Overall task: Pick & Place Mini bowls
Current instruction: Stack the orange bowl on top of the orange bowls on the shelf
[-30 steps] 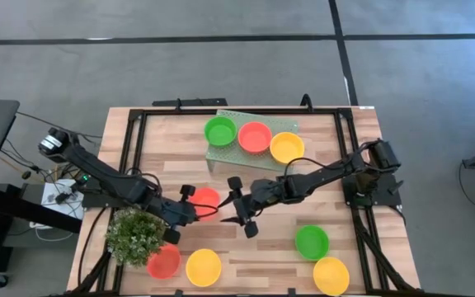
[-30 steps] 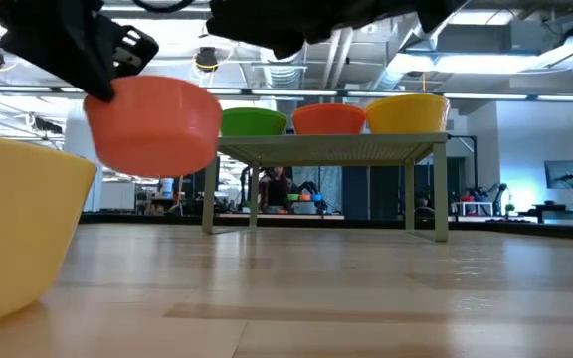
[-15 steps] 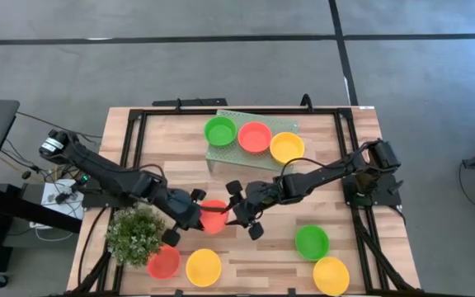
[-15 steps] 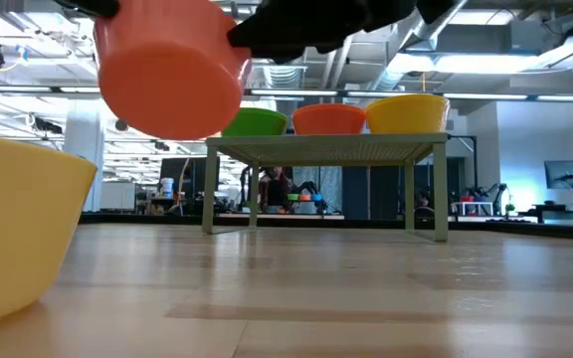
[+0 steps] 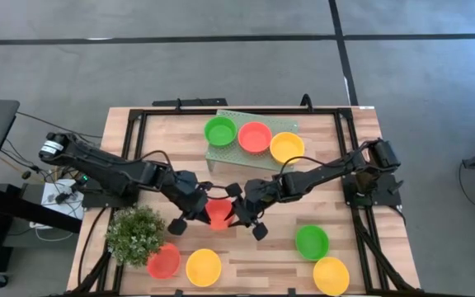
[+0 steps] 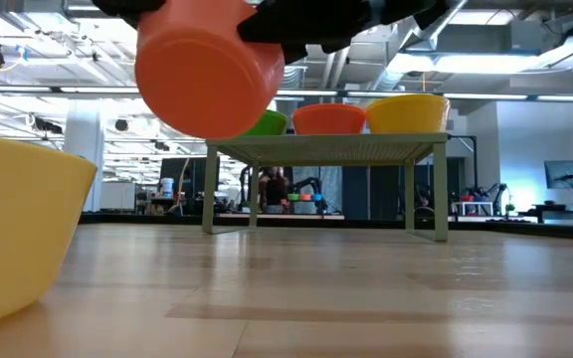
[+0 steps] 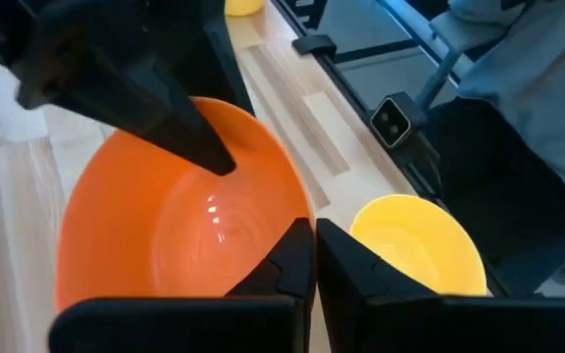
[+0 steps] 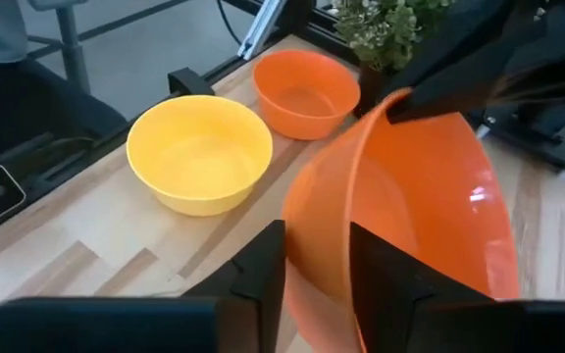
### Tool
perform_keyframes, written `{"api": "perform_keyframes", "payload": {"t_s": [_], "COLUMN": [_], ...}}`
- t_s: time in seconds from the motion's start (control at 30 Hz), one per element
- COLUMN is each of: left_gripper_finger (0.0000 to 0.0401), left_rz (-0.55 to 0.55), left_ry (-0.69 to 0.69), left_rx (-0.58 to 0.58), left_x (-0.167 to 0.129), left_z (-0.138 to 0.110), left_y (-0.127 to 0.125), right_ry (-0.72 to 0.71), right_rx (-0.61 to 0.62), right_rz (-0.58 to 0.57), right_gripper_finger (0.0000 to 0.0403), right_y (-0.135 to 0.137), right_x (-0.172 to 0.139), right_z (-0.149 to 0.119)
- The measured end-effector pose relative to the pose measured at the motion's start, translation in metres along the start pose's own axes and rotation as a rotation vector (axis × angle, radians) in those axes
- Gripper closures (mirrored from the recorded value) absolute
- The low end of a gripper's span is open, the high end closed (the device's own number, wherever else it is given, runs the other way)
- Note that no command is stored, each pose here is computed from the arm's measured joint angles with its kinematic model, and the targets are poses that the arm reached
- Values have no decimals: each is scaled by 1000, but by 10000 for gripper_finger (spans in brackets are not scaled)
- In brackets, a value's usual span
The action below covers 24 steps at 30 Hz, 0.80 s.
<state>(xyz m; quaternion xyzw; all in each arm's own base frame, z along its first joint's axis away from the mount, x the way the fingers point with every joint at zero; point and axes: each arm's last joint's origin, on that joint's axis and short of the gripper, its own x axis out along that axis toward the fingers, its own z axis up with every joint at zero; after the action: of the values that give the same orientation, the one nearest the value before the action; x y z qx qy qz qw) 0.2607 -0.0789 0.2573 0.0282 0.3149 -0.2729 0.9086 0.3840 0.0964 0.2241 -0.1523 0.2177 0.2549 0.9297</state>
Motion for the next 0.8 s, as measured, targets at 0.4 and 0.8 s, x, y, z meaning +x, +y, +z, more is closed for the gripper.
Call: {"api": "perform_keyframes", "payload": {"t_s": [0.4,0.8], "left_gripper_finger": [305,284], "left_rz": [167,317], "left_ry": [-23,-147], "left_rx": [42,146], "left_x": [19,-13], "left_z": [2,19], "left_y": [9,-28], "right_ry": [63,180], "right_rx": [87,160], "right_rz": [-20,-58], "right_gripper_finger": [390,394], "right_y": [-4,30], "right_x": [0,-9], "right_z": [-8,1]}}
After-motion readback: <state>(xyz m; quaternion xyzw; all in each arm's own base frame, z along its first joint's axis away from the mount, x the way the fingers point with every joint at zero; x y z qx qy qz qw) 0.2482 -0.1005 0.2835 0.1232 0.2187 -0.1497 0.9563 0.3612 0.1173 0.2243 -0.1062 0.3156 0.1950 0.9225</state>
